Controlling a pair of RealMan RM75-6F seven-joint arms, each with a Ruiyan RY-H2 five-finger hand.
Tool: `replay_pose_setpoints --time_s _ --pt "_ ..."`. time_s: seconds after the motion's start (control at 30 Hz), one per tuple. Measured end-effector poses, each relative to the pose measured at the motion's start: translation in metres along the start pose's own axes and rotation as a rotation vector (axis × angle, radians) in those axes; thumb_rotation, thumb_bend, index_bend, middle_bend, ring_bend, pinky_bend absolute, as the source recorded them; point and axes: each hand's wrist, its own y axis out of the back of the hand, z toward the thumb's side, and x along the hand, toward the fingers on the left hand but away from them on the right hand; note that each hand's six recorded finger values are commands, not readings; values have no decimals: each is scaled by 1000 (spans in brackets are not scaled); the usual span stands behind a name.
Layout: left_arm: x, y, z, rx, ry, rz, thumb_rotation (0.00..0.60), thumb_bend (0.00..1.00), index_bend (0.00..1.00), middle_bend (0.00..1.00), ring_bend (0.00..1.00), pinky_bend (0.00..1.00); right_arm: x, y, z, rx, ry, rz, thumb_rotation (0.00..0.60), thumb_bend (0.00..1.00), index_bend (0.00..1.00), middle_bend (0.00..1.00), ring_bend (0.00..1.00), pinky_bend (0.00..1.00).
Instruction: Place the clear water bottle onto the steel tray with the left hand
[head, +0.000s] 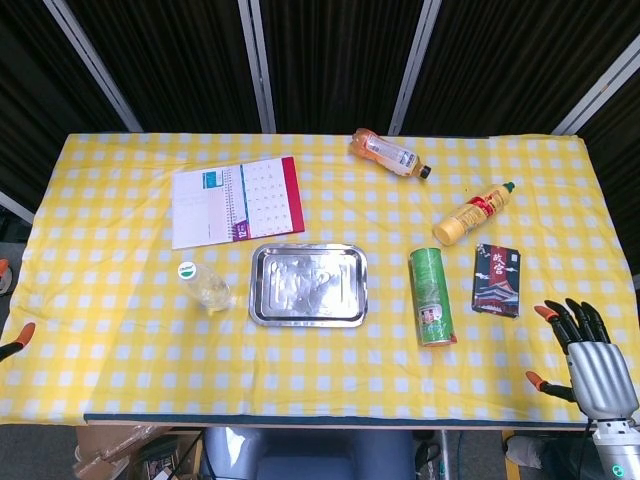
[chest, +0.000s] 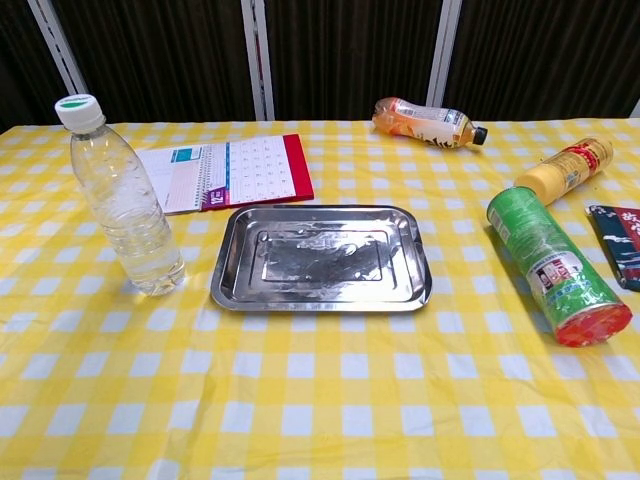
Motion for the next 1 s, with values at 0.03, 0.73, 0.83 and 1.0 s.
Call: replay_pose_setpoints --time_s 0.03,0.73,0.83,1.0 --pt "0 -1 1 -4 -3 -3 600 279 36 5 0 0 0 0 0 0 -1 1 600 157 174 149 42 19" --pt "40 -58 109 -758 -187 -497 600 253 62 5 0 0 1 2 2 -14 6 15 600 158 174 149 42 19" --pt "36 -72 128 -804 -210 -559 600 253 62 6 0 0 2 3 2 -17 6 14 600 158 174 149 42 19" --pt "29 -79 143 -797 -265 -572 600 253 62 7 0 0 2 3 2 -17 5 20 600 158 174 149 42 19"
